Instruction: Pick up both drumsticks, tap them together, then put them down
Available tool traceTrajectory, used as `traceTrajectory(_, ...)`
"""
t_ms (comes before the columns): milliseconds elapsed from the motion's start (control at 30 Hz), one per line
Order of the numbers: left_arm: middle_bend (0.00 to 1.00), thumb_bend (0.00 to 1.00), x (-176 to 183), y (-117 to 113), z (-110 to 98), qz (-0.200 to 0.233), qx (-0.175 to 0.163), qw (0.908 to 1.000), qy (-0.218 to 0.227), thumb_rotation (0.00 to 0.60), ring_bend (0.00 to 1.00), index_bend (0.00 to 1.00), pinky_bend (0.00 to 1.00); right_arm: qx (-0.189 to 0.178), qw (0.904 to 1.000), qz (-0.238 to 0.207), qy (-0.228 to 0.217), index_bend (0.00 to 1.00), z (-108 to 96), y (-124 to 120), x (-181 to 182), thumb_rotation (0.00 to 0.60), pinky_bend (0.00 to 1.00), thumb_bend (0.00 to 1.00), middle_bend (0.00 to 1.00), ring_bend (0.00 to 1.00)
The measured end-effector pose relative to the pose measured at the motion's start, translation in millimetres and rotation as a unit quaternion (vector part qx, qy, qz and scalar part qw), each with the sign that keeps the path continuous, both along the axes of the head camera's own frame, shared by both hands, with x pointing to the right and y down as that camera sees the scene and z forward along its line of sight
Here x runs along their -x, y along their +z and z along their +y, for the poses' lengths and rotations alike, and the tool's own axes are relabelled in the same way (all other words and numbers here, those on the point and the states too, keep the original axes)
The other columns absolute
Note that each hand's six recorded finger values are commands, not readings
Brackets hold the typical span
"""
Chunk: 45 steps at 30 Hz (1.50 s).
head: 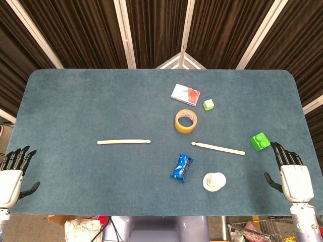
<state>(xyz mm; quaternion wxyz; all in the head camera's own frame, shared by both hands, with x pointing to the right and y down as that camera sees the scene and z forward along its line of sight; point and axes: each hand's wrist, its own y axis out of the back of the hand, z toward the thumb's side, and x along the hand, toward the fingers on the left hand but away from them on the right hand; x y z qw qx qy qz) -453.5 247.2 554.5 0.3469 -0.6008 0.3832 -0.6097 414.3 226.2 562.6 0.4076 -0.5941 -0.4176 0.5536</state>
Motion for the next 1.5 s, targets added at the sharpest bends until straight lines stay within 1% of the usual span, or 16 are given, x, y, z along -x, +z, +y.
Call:
traceTrajectory(233, 0.00, 0.33, 1.1, -0.3, 0.0, 0.000, 0.000, 1.0000, -0.002, 0.600, 0.00, 0.12, 0.00, 0.005, 1.0000, 0.003, 0.003, 0.04, 0.8, 2.1, -0.1, 0.600, 0.24, 0.30, 0.14, 0.23)
traceTrajectory(467, 0.00, 0.33, 2.7, -4.0, -1.3, 0.003, -0.010, 0.9999, -0.004, 0.600, 0.00, 0.11, 0.00, 0.007, 0.9999, -0.005, 0.011, 0.04, 0.0, 1.6, 0.6, 0.600, 0.24, 0.30, 0.14, 0.23)
traceTrajectory(833, 0.00, 0.33, 4.0, -0.8, -3.0, 0.000, 0.002, 1.0000, -0.006, 0.600, 0.00, 0.11, 0.00, -0.002, 0.9998, -0.009, 0.019, 0.05, -2.2, -3.3, -0.8, 0.600, 0.24, 0.30, 0.14, 0.23)
traceTrajectory(1033, 0.03, 0.31, 1.8, 0.8, -3.5, 0.005, 0.009, 0.9999, -0.008, 0.600, 0.00, 0.11, 0.00, -0.006, 0.9997, -0.011, 0.023, 0.05, -1.6, -5.2, -2.3, 0.600, 0.24, 0.30, 0.14, 0.23)
traceTrajectory(1200, 0.05, 0.29, -5.5, 0.8, -15.5, 0.007, 0.021, 0.9997, -0.007, 0.600, 0.00, 0.11, 0.00, -0.007, 0.9996, -0.016, 0.022, 0.05, -1.7, -5.9, -1.1, 0.600, 0.24, 0.30, 0.14, 0.23)
traceTrajectory(1400, 0.07, 0.29, -16.0, 4.1, -46.0, -0.011, 0.065, 0.9978, 0.002, 0.600, 0.00, 0.11, 0.00, -0.005, 0.9997, -0.016, 0.020, 0.05, -0.7, -5.7, 1.0, 0.600, 0.24, 0.30, 0.14, 0.23)
traceTrajectory(1500, 0.09, 0.29, -23.7, 12.5, -64.7, -0.014, 0.097, 0.9952, 0.003, 0.600, 0.00, 0.12, 0.00, -0.006, 0.9997, -0.014, 0.021, 0.05, -0.8, -5.5, 0.6, 0.600, 0.24, 0.30, 0.14, 0.23)
